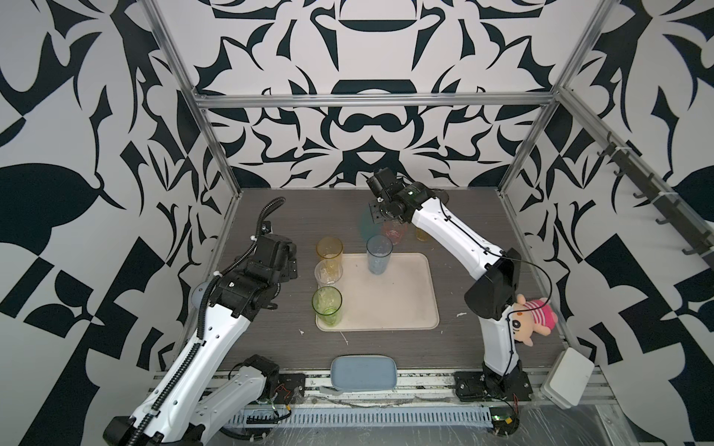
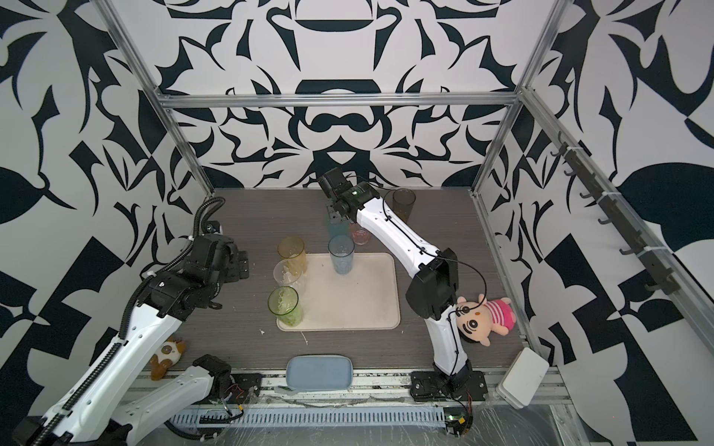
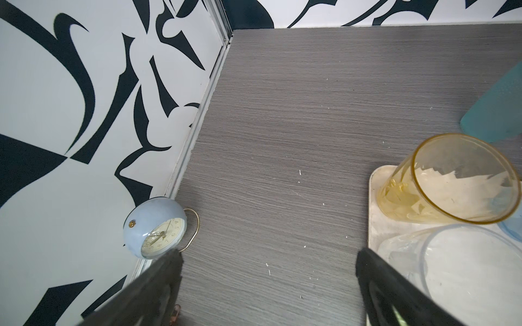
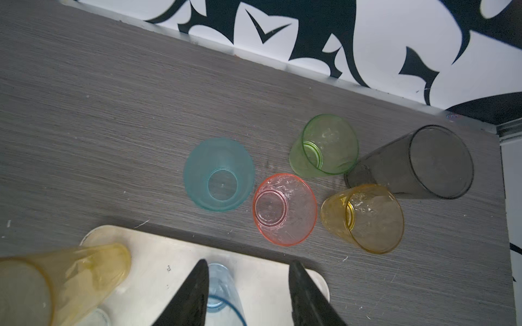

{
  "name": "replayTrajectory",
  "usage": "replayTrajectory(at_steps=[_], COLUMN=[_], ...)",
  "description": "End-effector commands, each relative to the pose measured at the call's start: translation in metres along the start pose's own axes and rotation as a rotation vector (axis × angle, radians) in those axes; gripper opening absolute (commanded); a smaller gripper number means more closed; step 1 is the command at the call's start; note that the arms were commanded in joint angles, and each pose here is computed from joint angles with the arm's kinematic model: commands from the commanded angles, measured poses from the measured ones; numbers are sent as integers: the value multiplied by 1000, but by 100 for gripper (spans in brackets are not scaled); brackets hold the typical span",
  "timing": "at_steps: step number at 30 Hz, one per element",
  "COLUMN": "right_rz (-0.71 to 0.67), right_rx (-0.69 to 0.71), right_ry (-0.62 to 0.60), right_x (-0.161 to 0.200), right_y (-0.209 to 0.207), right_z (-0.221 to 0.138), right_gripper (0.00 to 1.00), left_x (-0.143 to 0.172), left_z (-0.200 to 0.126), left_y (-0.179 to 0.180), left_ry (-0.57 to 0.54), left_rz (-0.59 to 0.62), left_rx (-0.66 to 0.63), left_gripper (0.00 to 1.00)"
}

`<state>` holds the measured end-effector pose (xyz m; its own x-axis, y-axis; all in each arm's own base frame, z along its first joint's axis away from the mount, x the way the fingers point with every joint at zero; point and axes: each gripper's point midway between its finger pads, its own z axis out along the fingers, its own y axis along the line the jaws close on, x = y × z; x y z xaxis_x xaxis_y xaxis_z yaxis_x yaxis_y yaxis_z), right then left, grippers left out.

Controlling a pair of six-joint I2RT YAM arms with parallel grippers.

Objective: Place the glasses into the tray
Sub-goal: Pick up the glass from the top-center of the table.

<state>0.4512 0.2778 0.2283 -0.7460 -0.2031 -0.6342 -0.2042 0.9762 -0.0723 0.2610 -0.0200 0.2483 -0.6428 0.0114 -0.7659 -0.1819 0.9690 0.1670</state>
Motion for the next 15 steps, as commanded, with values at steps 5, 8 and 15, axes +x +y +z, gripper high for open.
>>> replayTrajectory(at_steps=[5,8,15], right_rz=[87,109,130], right_rx=[-63,-71,-77], right_ry=[-28,-6,19], right_x=[-20,-17,-14], right_y=[-9,-13,-14], right_z=[5,15,33], right_gripper=[49,48,47], left_x=[5,5,5], left_z=[-1,-1,-2], left_y=[5,5,5], left_ry=[9,7,5], left_rz=[-7,-10,-11], left_rx=[-16,-15,-16], left_gripper=[100,100,100])
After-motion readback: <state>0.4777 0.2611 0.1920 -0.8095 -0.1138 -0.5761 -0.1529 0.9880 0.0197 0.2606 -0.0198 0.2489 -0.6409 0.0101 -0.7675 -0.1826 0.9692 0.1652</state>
